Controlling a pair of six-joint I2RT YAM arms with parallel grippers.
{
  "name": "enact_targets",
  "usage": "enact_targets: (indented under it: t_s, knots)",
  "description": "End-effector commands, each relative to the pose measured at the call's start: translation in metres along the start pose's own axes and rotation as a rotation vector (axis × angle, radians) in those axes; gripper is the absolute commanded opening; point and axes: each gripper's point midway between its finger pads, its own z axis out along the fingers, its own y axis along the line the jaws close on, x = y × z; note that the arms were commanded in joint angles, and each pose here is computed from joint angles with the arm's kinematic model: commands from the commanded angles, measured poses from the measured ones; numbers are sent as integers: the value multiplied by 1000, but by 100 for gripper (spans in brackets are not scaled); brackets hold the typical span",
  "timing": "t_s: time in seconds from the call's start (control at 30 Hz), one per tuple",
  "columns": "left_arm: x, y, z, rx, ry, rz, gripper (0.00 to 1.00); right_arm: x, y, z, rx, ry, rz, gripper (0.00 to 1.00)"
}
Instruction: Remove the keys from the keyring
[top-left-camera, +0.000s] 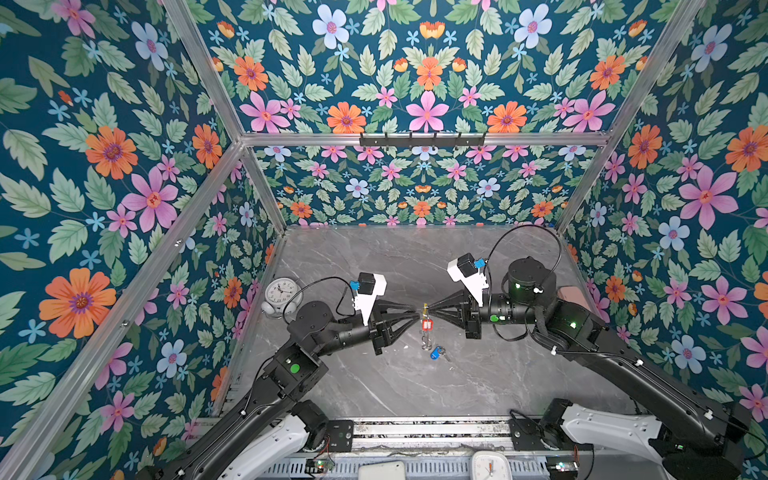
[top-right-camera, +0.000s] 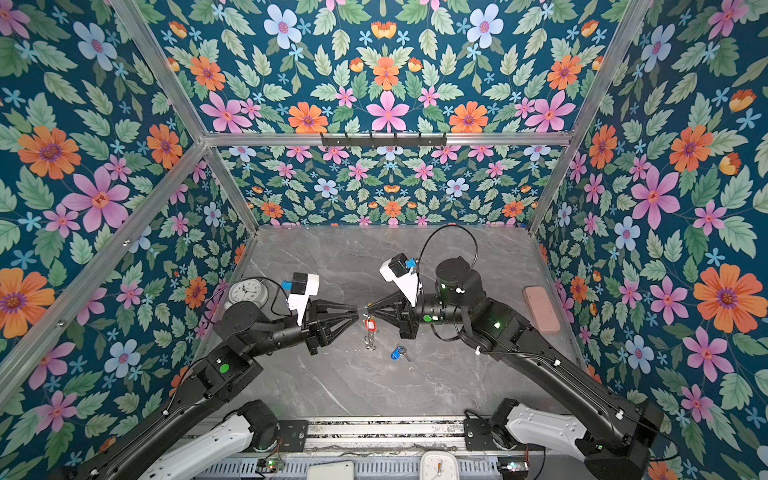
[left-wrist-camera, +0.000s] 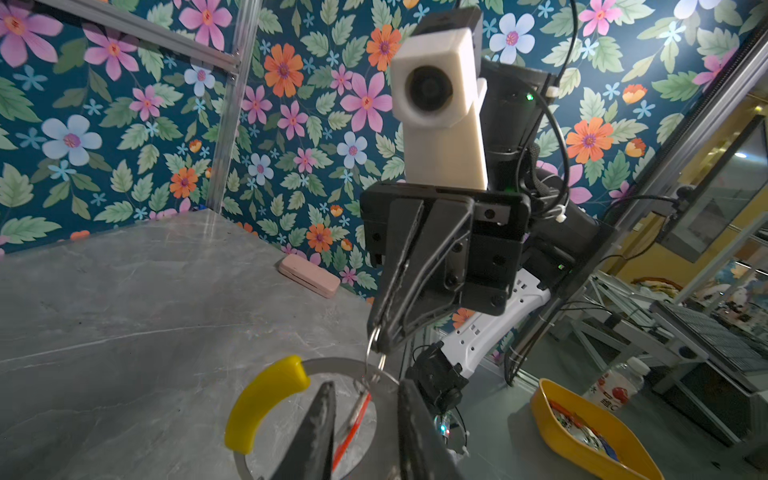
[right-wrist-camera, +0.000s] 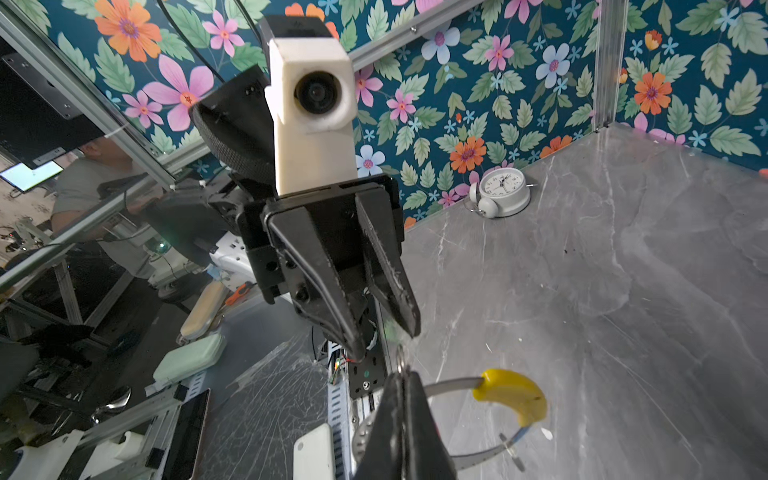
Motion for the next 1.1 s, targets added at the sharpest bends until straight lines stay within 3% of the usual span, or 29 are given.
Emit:
enact_targets:
  t_s: [0.0,0.47,0.7,0.9,1.07]
  knots:
    - [8,-7,3,52,58,4,27,10,0,-1,5,60,-37,0]
    - [15,-7,16,104,135,-20,15,15,-1,-2,12,127,-54,0]
    - [14,-9,18,127,140,-24,12,16,-1,-1,14,151,-58,0]
    - [15,-11,21,150,139,-35,0,12,-1,-1,19,133,-67,0]
    - [10,-15,19,176,101,-29,0,5,1,-1,11,106,-71,0]
